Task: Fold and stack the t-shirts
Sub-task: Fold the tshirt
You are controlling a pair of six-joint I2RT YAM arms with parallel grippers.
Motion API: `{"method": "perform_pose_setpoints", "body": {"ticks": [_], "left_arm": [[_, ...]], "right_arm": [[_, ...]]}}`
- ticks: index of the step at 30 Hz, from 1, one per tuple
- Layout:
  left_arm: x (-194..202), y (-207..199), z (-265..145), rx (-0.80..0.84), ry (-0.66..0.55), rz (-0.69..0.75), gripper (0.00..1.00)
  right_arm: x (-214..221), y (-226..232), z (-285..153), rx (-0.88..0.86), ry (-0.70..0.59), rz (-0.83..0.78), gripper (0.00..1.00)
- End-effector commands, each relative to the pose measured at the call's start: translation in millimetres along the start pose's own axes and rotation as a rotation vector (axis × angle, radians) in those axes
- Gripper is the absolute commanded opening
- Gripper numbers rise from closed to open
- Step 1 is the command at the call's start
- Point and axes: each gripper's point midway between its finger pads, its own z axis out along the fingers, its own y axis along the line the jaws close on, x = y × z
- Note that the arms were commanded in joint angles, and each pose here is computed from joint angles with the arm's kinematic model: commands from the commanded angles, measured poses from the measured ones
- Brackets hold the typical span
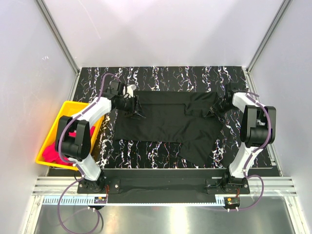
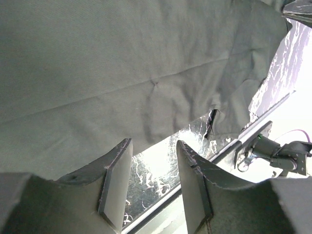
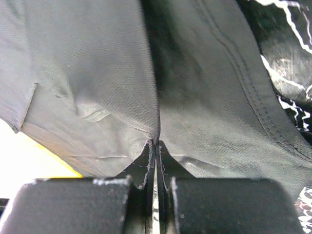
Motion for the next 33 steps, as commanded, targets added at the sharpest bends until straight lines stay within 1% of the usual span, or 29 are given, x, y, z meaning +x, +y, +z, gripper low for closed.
{"method": "perform_pose_setpoints", "body": {"ticks": [1,4,5,8,10,11,12,14,15,17,18,19,22,25,26,27,29,30,31,32,33], "left_arm": [[-3,-18,6,0.079,0.010,0.029,0.47],[-4,-30,11,0.114,0.011,0.049,0.48],[-5,-34,12,0.122,0.012,0.046,0.48],[-4,-42,18,0.146,0.021,0.037,0.48],[-4,-45,20,0.150,0.019,0.042,0.48],[-5,-46,19,0.149,0.015,0.042,0.48],[-7,-46,18,0.147,0.007,0.042,0.48],[-10,-47,16,0.138,-0.009,0.045,0.48],[-12,-47,14,0.138,-0.017,0.046,0.49],[-20,-47,11,0.133,-0.038,0.055,0.49],[-26,-43,8,0.124,-0.052,0.044,0.49],[-34,-41,6,0.112,-0.075,0.040,0.49],[-60,-20,-1,0.051,-0.136,-0.016,0.49],[-91,5,-11,-0.007,-0.203,-0.052,0.49],[-100,23,-11,-0.036,-0.217,-0.085,0.49],[-107,31,-14,-0.054,-0.234,-0.096,0.49],[-120,49,-14,-0.095,-0.260,-0.124,0.48],[-126,66,-13,-0.115,-0.267,-0.161,0.48],[-129,74,-10,-0.126,-0.269,-0.187,0.48],[-133,80,-8,-0.133,-0.274,-0.201,0.48],[-139,91,-1,-0.137,-0.274,-0.215,0.48]], "right_arm": [[2,0,-8,-0.006,-0.030,0.060,0.01],[8,-3,-6,-0.013,-0.019,0.089,0.05],[8,-4,-6,-0.011,-0.022,0.089,0.08],[10,-5,-7,-0.017,-0.017,0.082,0.12],[14,-6,-8,-0.020,-0.008,0.087,0.19],[15,-5,-9,-0.030,-0.001,0.083,0.27],[14,-4,-13,-0.038,-0.010,0.056,0.31],[3,-8,-20,-0.007,-0.074,0.011,0.41],[-7,-2,-31,-0.016,-0.123,-0.062,0.51],[-23,-1,-40,0.023,-0.183,-0.123,0.55],[-37,9,-47,0.018,-0.224,-0.183,0.57],[-46,12,-49,0.028,-0.248,-0.199,0.58],[-80,24,-51,0.065,-0.330,-0.249,0.59],[-107,34,-45,0.090,-0.370,-0.278,0.59],[-117,40,-42,0.087,-0.383,-0.288,0.58],[-123,42,-40,0.090,-0.391,-0.293,0.57],[-134,47,-36,0.089,-0.410,-0.294,0.52],[-140,49,-29,0.089,-0.411,-0.296,0.47],[-142,52,-24,0.082,-0.409,-0.297,0.43],[-146,52,-15,0.077,-0.406,-0.295,0.34],[-148,54,-12,0.068,-0.408,-0.285,0.31]]}}
